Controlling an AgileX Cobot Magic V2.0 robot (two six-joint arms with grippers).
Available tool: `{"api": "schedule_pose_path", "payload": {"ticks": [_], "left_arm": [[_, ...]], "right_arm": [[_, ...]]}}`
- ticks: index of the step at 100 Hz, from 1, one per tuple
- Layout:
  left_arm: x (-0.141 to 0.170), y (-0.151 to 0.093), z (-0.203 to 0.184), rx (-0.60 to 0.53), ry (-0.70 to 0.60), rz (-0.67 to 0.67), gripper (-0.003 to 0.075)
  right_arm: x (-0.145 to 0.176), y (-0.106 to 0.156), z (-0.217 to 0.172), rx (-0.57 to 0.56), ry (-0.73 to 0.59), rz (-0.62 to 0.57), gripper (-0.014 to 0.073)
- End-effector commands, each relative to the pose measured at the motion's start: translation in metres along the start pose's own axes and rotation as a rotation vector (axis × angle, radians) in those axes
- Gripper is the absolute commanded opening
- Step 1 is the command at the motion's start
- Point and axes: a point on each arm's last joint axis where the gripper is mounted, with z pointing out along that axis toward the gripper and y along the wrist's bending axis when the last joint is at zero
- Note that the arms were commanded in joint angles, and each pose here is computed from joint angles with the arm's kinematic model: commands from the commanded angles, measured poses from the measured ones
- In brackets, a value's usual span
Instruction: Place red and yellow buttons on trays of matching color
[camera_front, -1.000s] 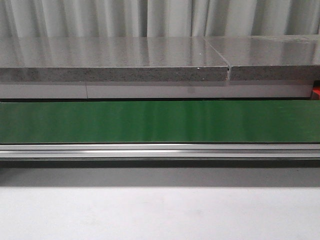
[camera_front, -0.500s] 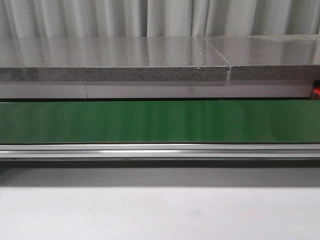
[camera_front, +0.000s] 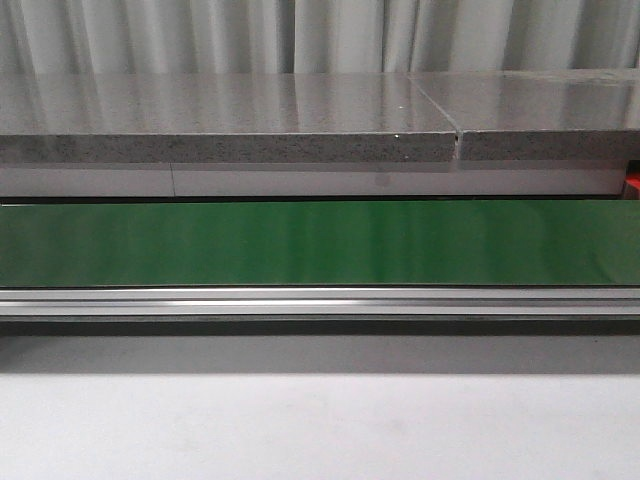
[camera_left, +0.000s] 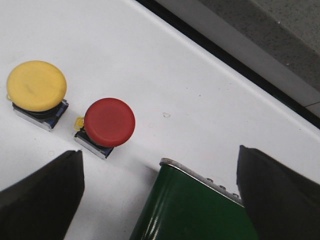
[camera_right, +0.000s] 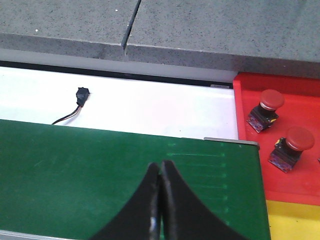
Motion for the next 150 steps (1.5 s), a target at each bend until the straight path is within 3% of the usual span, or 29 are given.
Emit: {"api": "schedule_pose_path", "payload": {"ticks": [1, 53, 150], "left_arm": [[-0.017, -0.006, -0.012, 0.011, -0.106, -0.043, 0.0583], [-0.023, 0.006, 0.023, -0.017, -0.068, -0.133, 0.0582], [-0.027, 0.018, 0.061, -0.066, 0.018, -0.146, 0.0582]], "right_arm": [[-0.014, -0.001, -0.007, 0.014, -0.100, -0.010, -0.0066], [-0.014, -0.001, -0.007, 0.014, -0.100, -0.010, -0.0066], [-0.014, -0.001, -0.007, 0.014, -0.100, -0.010, -0.0066]]}}
